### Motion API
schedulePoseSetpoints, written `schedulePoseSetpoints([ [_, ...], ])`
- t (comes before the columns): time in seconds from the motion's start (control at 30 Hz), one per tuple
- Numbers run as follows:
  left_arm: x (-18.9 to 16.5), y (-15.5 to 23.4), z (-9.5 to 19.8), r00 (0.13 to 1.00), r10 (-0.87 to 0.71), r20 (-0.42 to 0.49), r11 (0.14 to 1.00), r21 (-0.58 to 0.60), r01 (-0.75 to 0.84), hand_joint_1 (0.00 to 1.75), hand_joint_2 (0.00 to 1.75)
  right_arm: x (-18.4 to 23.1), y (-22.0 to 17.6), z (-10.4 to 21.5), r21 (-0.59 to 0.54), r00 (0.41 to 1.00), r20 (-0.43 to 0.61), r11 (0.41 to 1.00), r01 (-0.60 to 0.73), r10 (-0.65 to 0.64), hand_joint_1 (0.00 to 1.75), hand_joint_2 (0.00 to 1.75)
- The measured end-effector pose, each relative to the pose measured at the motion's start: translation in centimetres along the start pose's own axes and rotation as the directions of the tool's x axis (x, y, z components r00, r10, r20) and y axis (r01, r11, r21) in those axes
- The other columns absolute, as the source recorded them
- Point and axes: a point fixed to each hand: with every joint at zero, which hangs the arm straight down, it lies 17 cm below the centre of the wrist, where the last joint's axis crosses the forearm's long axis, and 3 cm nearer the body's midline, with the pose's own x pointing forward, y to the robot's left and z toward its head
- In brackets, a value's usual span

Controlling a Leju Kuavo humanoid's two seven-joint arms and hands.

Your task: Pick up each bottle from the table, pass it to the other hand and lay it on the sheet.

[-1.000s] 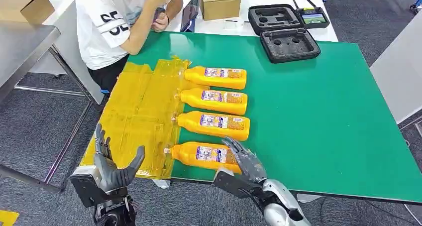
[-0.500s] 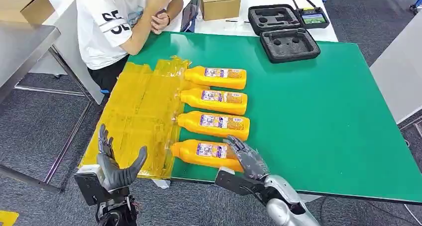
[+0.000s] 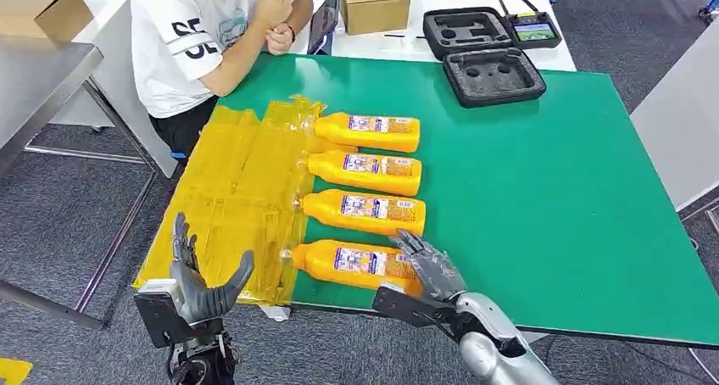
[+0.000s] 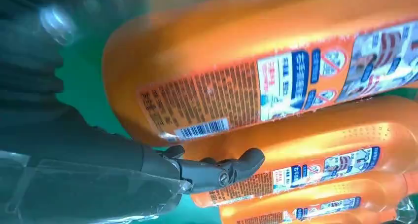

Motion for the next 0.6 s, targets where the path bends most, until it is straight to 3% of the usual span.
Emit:
schedulePoseSetpoints([
  [0.6,-0.1,-0.1,0.1,1.0,0.003,-0.003,1.0,-0.004,-0.003,0.0,1.75,0.6,0.5,-2.2,0.081,1.0,0.027,0.997,-0.011,0.009,0.0,1.75],
])
